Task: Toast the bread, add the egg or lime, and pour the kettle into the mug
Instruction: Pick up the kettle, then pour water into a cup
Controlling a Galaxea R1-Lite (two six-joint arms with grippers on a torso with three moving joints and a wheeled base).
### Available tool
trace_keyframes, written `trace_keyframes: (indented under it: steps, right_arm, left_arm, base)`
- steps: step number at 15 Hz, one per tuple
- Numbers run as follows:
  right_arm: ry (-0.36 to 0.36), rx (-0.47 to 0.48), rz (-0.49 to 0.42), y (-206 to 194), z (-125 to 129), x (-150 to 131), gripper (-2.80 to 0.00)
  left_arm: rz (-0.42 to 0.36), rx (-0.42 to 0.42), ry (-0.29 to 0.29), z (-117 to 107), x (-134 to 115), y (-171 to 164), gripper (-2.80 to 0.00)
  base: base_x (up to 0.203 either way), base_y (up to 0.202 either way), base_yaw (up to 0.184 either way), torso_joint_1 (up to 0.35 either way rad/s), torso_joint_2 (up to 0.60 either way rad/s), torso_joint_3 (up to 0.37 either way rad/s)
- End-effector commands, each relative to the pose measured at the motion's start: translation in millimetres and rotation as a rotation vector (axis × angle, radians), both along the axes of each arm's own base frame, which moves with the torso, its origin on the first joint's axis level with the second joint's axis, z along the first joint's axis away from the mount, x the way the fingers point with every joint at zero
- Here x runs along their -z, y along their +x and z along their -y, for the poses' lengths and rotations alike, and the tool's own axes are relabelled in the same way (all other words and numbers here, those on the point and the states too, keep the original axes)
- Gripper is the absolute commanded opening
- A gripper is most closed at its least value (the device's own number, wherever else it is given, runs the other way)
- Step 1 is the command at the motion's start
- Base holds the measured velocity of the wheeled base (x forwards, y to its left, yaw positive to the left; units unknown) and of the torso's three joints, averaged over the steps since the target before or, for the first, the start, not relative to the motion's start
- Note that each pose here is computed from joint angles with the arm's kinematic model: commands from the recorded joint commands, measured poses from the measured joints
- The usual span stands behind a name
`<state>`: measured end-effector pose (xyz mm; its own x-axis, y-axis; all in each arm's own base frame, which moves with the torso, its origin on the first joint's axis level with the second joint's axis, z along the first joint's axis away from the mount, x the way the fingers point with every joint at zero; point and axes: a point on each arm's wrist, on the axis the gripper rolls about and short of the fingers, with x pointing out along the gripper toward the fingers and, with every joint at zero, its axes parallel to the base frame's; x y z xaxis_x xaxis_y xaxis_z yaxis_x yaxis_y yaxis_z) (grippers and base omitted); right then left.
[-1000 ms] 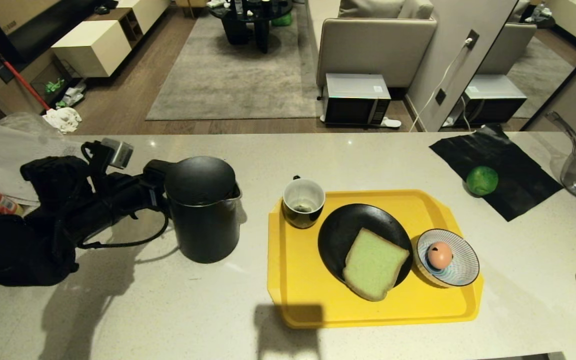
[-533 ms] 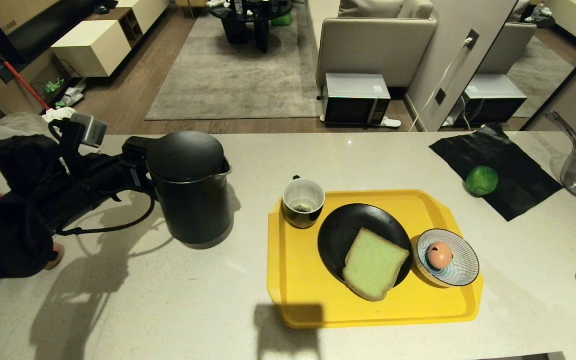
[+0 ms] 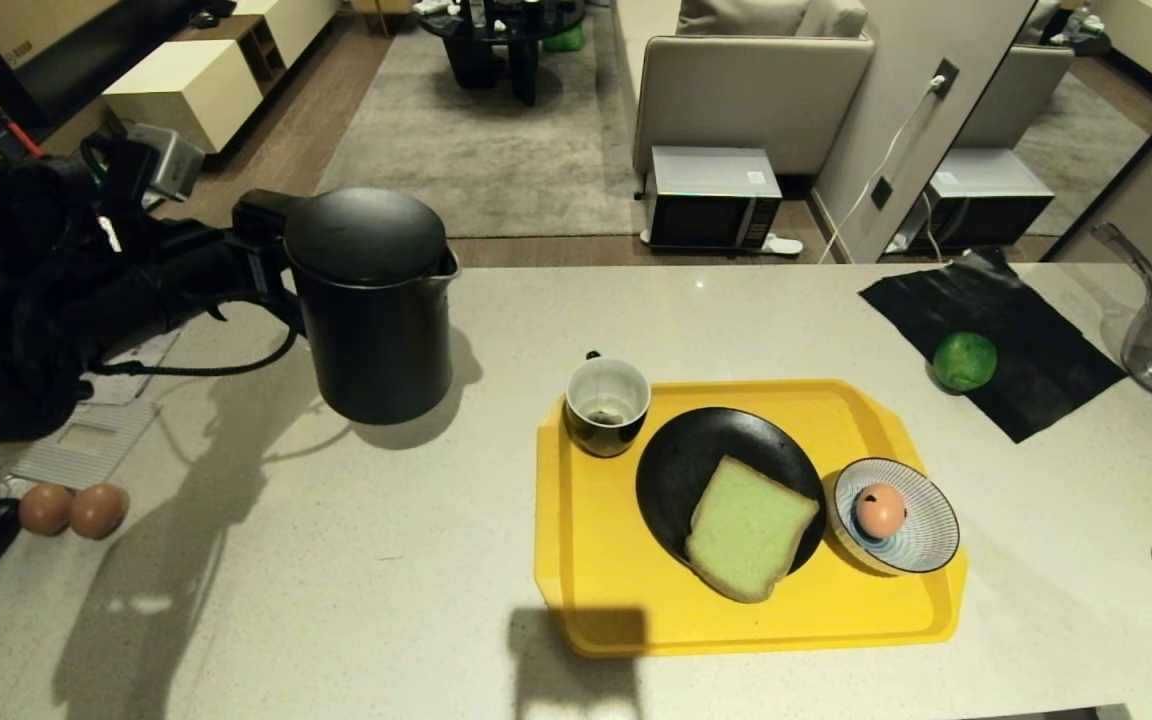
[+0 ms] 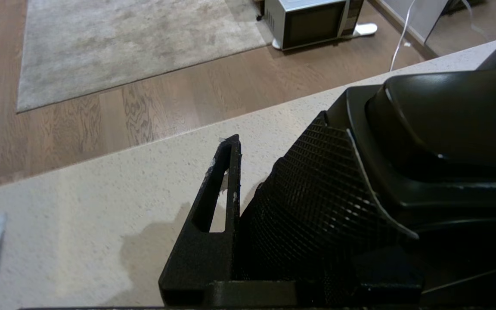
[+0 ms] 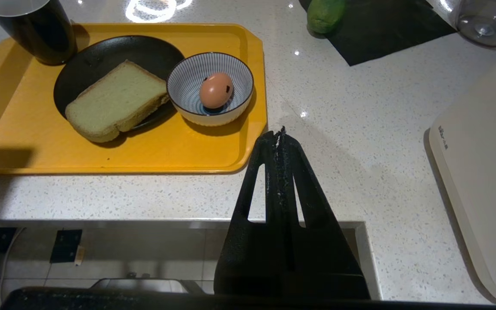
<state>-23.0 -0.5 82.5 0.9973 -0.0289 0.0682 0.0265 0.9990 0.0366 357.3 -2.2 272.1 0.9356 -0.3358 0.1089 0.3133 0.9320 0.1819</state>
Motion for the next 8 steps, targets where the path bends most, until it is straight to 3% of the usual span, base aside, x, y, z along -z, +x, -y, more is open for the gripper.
trace_keyframes:
  steps: [1,5,8]
  right_arm:
    - [0.0,0.0,-0.027,2.2,0.0,7.1,-2.8]
    - [0.0,0.0,-0.027,2.2,0.0,7.1,-2.8]
    - [0.0,0.0,-0.027,2.2,0.0,7.1,-2.8]
  left_arm:
    - [-0.012,0.01,0.037,2.7,-16.6,9.4,-2.8]
    - [-0.056,0.066,0.106,24.2,-22.9,25.6,-2.8]
    - [-0.037,0.099,0.181,40.4,-24.2,39.1,-2.8]
  base:
    - [0.0,0.0,0.0,0.0,0.0,0.0]
    - [0.0,0.0,0.0,0.0,0.0,0.0]
    - [0.0,0.0,0.0,0.0,0.0,0.0]
